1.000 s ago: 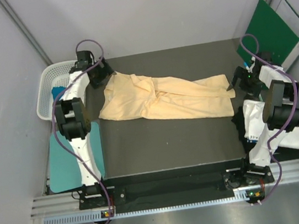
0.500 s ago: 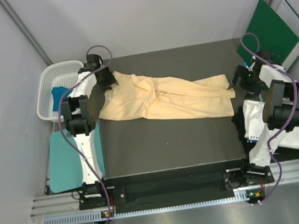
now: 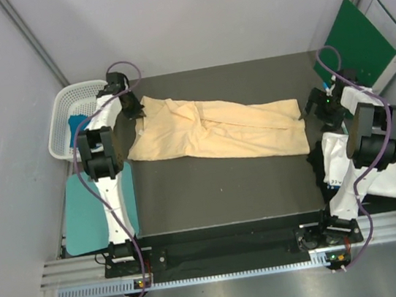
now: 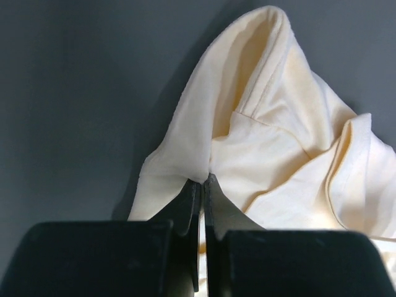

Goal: Fold and stack the t-shirts
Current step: Rotate the tshirt 90 degrees

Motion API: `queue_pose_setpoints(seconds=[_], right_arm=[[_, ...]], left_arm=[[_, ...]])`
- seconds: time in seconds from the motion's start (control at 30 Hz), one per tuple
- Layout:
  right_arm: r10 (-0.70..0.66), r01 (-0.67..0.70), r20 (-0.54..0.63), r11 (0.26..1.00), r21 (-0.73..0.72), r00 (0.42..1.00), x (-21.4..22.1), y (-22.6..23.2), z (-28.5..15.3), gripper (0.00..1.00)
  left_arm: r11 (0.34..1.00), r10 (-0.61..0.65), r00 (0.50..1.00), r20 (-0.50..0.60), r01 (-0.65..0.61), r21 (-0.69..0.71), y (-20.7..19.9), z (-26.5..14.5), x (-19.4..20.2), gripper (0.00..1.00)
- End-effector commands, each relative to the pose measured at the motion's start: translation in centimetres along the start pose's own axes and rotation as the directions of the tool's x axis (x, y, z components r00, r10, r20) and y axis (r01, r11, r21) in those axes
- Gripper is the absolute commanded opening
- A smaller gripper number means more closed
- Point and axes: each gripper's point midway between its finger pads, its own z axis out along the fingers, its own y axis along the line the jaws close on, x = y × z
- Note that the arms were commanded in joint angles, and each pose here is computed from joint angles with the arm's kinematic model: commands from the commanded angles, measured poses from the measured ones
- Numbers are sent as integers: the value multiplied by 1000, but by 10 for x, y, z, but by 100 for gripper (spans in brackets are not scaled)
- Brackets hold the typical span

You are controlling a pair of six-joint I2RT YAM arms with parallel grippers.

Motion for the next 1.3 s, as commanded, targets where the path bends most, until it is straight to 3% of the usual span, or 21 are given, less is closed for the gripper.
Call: queue_pose_setpoints(seconds=[0.0, 0.63, 0.97, 1.17, 1.27], right_arm=[[-26, 29, 46, 998, -63, 999, -13, 24, 0, 100], [-69, 69, 8, 993, -100, 998, -11, 66, 40, 99], [-105, 113, 61, 982, -153, 993, -41, 107, 60, 100], [-141, 139, -4, 977, -162, 990, -30, 130, 95, 100], [-154, 145, -40, 973, -180, 987, -17, 143, 108, 90]], left_arm=[[996, -51, 989, 137, 59, -60, 28, -51, -50, 0], [984, -83, 993, 85, 95, -150, 58, -52, -27, 0], [987, -78, 994, 82, 88, -136, 57, -60, -23, 0], [984, -78, 996, 52, 86, -155, 64, -56, -11, 0], [984, -76, 996, 55, 84, -155, 64, -57, -13, 0]])
